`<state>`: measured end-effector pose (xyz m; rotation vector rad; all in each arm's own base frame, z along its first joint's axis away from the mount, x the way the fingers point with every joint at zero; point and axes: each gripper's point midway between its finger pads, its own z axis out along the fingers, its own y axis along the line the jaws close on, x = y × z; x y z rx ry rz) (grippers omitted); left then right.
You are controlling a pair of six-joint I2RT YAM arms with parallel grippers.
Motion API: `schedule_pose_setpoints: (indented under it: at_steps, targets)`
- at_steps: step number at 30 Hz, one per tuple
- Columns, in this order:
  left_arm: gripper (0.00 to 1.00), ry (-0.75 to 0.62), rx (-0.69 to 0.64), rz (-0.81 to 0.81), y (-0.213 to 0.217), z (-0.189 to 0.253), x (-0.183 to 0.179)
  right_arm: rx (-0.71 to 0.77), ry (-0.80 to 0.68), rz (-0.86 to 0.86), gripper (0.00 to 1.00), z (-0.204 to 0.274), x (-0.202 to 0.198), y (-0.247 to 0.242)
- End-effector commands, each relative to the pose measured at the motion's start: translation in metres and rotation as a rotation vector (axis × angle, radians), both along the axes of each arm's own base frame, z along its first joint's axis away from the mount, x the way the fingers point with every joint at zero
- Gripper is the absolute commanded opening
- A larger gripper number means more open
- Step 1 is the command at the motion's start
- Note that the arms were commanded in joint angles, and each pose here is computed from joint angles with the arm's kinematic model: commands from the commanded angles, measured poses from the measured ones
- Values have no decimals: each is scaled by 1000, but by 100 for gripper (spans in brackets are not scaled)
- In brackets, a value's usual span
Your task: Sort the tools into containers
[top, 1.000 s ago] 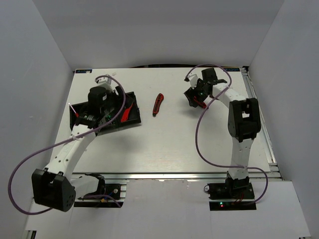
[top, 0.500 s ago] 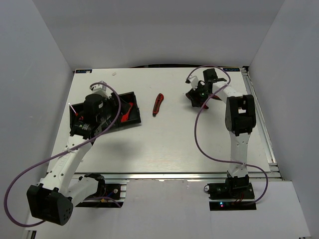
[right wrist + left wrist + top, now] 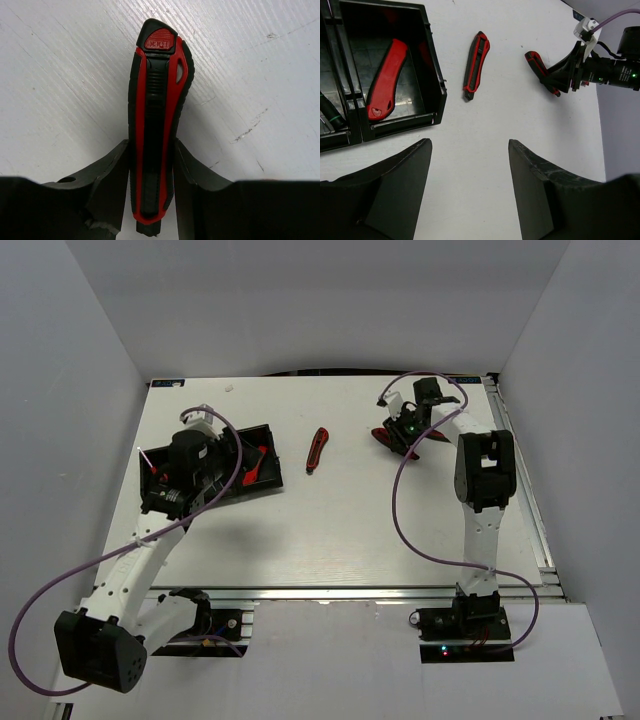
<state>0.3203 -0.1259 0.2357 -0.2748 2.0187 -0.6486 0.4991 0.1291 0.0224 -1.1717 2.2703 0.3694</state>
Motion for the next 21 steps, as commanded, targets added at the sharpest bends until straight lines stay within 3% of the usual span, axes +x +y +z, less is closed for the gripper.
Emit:
schedule_pose_setpoints:
  at_steps: [1, 4, 11, 16, 21]
  targets:
    - [74, -16, -24, 1, -1, 4, -2, 36, 80, 9, 10, 2, -24, 3]
    - [74, -36, -43, 4, -1, 11, -4, 161, 52, 41, 0, 42, -32, 24]
    - [78, -124, -71, 37, 4, 43, -6, 453, -28, 206, 0, 148, -93, 117]
    - [78, -180, -85, 42, 7, 65, -13, 531, -49, 303, 0, 183, -131, 199]
    - [78, -202, -110, 54, 10, 74, -24, 554, -42, 272, 0, 197, -137, 283]
